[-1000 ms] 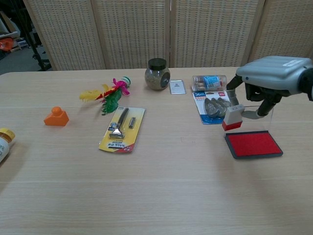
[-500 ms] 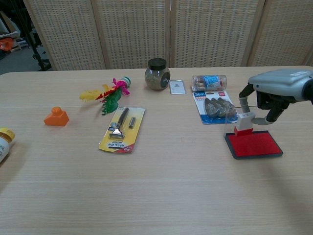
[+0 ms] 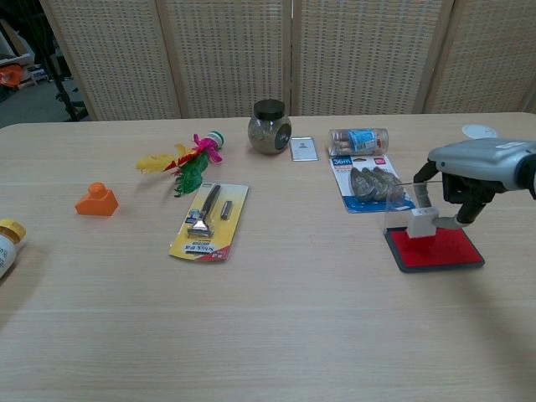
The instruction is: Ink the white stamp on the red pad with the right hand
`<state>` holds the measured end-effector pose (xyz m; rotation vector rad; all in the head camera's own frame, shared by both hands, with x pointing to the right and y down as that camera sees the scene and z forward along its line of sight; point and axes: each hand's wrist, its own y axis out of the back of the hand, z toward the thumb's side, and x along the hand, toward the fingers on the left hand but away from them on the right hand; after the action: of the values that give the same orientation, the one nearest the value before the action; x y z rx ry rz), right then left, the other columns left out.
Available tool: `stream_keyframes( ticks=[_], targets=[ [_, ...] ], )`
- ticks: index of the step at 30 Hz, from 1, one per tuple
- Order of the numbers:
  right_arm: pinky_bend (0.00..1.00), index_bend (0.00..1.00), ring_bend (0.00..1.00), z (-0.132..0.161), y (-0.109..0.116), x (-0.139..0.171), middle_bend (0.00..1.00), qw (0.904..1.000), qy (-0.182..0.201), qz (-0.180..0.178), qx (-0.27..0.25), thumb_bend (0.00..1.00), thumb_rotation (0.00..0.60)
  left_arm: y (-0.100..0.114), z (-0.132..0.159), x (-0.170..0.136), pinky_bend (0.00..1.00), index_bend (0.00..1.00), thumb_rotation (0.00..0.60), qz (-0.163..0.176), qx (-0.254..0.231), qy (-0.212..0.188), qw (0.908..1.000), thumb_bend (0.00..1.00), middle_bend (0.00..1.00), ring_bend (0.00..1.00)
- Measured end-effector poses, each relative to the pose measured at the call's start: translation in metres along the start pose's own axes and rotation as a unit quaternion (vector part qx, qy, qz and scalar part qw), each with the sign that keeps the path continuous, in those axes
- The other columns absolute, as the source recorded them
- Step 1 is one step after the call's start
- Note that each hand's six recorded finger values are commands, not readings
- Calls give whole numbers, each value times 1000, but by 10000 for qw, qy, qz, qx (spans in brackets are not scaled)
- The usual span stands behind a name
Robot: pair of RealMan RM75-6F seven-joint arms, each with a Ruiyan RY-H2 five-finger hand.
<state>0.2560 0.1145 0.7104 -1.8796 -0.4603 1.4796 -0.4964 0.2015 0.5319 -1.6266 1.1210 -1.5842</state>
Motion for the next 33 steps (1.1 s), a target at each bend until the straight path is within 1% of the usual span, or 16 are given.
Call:
stream_keyframes(
  ticks=[9, 23, 33],
  targets=[
    [1000, 545, 1000, -6, -10, -5, 1000, 9999, -89, 95, -4, 466, 600, -1, -1, 1, 0, 0, 600, -8, 5, 26, 10000, 0, 0, 0],
    [1000, 545, 1000, -7, -19, -4, 1000, 9999, -25, 146, 15, 466, 600, -2, 0, 1, 0, 0, 600, -38, 18, 29, 10000, 0, 0, 0],
    [1000, 545, 1000, -10, -23, -5, 1000, 9999, -22, 118, 27, 466, 600, -2, 1, 1, 0, 0, 600, -40, 10, 24, 10000, 0, 0, 0]
  ],
)
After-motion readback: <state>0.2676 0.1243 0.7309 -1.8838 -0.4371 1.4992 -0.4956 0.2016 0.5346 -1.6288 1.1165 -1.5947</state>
